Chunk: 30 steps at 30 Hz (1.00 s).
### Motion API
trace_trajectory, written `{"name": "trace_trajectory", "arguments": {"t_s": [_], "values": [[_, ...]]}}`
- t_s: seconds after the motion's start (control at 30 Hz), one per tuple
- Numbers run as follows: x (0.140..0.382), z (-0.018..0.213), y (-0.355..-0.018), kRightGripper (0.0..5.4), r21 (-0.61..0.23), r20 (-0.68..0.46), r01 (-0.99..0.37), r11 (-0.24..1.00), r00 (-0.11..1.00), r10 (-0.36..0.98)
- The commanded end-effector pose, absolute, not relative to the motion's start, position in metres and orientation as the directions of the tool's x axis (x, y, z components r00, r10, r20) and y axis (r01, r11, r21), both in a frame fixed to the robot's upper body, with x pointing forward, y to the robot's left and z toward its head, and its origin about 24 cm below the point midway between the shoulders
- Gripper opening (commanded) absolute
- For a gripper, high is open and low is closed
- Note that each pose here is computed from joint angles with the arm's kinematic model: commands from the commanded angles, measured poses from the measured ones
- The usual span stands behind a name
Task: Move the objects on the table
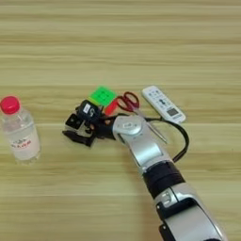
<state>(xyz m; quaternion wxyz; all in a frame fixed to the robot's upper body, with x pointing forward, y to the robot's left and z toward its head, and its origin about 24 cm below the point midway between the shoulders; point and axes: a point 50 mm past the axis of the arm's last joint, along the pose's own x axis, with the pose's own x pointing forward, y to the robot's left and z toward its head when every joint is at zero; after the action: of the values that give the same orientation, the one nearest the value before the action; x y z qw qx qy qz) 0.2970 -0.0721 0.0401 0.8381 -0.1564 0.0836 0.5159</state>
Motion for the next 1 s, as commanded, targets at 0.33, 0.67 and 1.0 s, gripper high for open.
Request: {"name": "trace_trajectory", "arguments": {"t_s": [0.33, 0.67, 1.0], "values": [[0.287, 0.129, -0.059, 5.37, -0.341, 0.13, -0.852, 0.399, 0.377, 0.917], [0.261, 0.151, -0.058, 5.37, -0.278, 0.277, -0.927, 0.25, 0.172, 0.945], [0.244, 0.151, -0.054, 5.37, -0.256, 0.255, -0.961, 0.102, 0.034, 0.966]]}}
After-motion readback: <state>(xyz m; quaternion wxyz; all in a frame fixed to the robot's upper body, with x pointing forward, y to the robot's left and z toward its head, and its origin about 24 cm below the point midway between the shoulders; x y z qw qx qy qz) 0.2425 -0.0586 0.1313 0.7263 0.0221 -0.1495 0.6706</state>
